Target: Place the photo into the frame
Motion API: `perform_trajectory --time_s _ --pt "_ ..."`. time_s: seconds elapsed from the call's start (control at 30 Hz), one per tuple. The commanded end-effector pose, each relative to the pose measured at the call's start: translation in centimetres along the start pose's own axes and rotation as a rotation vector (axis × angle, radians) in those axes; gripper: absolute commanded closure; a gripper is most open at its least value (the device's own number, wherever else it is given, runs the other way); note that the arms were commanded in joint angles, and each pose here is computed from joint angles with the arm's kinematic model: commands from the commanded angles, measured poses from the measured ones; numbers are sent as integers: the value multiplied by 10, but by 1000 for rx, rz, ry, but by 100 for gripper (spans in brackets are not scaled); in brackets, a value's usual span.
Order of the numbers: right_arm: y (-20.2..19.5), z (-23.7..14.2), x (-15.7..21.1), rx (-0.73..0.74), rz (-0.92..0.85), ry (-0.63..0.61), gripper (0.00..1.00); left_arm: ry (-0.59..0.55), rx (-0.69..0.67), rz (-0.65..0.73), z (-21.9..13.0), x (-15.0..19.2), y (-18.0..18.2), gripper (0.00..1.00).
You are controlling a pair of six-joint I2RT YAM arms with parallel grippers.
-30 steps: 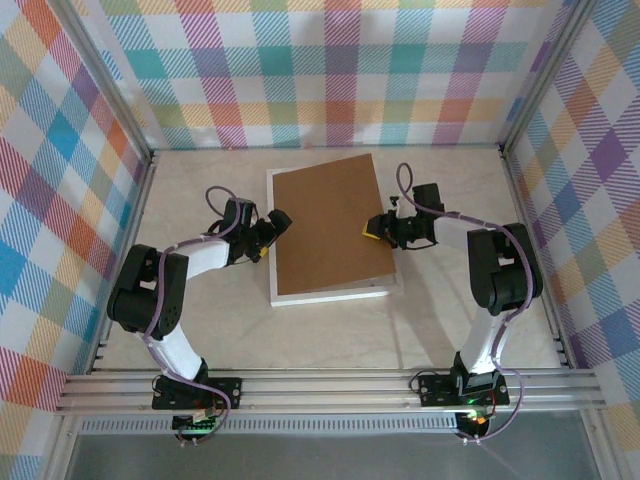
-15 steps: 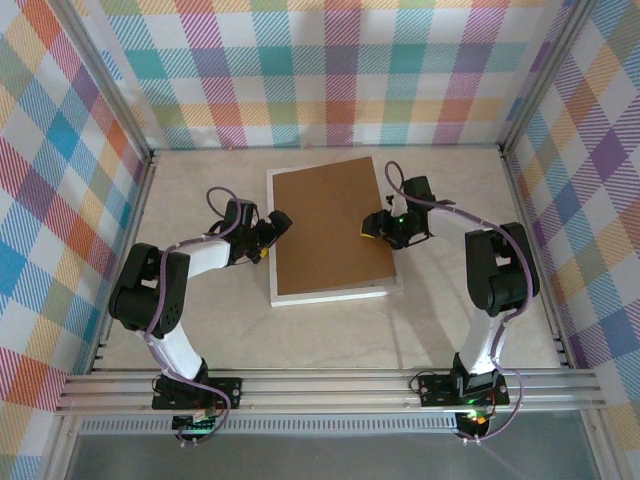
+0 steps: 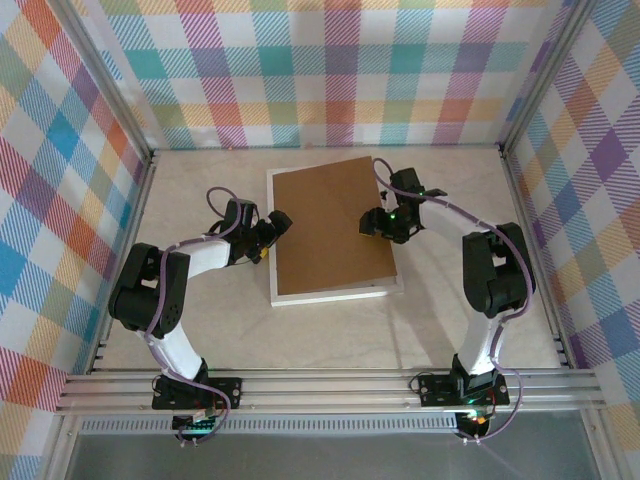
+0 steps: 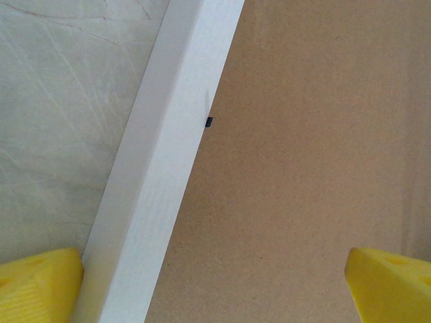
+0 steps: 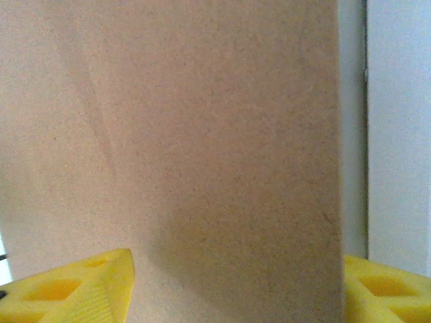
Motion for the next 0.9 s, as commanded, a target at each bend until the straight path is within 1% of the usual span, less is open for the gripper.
perform_trajectory --time_s 0.0,0.2,0.3,0.43,0.53,0.63,0.77,0.87 --pt "5 -2 -1 74 -48 -15 30 29 28 2 3 8 -8 0" --pt "7 -5 -4 127 -68 -35 27 25 22 4 1 8 -7 0" --pt "5 -8 -5 170 -73 -48 22 21 23 6 0 7 -8 0" --pt "6 -14 -7 171 -83 -69 18 20 17 8 -1 7 -8 0" --pt "8 -19 -9 183 -94 -91 17 15 11 15 -1 5 -9 0" --pt "1 -25 -14 245 -95 -122 19 2 -11 42 -6 0 -10 0" --pt "-13 -28 -19 302 -80 -124 22 -18 -28 65 -14 -8 -11 0" --pt "-24 -28 -17 330 -63 -109 22 -20 -33 74 -16 -10 -12 0"
Point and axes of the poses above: each hand's point on the last joint's axis, 136 mm out from that joint toward the fingers, its own z axis out along the fingers, its own y axis along the line the jaws close on, x = y × z, the point moved 8 cm from there along -z, back along the fingers, and after that the axes turned 7 degrees about z, right-handed, at the moved point
